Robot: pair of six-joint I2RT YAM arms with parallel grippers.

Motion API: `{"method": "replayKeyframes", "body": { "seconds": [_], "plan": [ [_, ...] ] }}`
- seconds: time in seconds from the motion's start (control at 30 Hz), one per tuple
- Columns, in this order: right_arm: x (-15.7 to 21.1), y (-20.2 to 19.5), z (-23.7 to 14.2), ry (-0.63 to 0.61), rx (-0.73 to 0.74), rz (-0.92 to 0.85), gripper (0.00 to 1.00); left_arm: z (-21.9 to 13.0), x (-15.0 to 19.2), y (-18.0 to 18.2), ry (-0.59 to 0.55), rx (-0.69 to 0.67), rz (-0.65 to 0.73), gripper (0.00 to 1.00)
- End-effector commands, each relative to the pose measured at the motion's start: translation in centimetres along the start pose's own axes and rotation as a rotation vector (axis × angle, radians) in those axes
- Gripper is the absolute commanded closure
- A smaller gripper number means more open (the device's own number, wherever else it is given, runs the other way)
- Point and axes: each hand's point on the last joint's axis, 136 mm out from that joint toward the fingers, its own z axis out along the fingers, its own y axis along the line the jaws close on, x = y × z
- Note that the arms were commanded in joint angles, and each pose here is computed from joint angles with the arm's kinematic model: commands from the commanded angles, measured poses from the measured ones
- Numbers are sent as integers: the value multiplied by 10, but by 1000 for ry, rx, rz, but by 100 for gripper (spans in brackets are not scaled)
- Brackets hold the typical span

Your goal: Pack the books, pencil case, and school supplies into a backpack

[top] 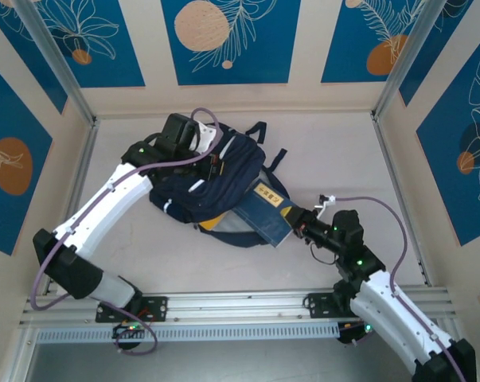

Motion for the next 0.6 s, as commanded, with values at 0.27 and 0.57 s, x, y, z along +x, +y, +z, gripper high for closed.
{"method": "replayKeyframes", "body": {
  "seconds": [0.27,0.57],
  "plan": [
    [-3,62,54,-34,-86,-71,100,-57,-36,-40,-221,261,15,100],
    [9,37,125,20,28,-73,100,-67,-29,-35,-238,324,-18,100]
  ]
}}
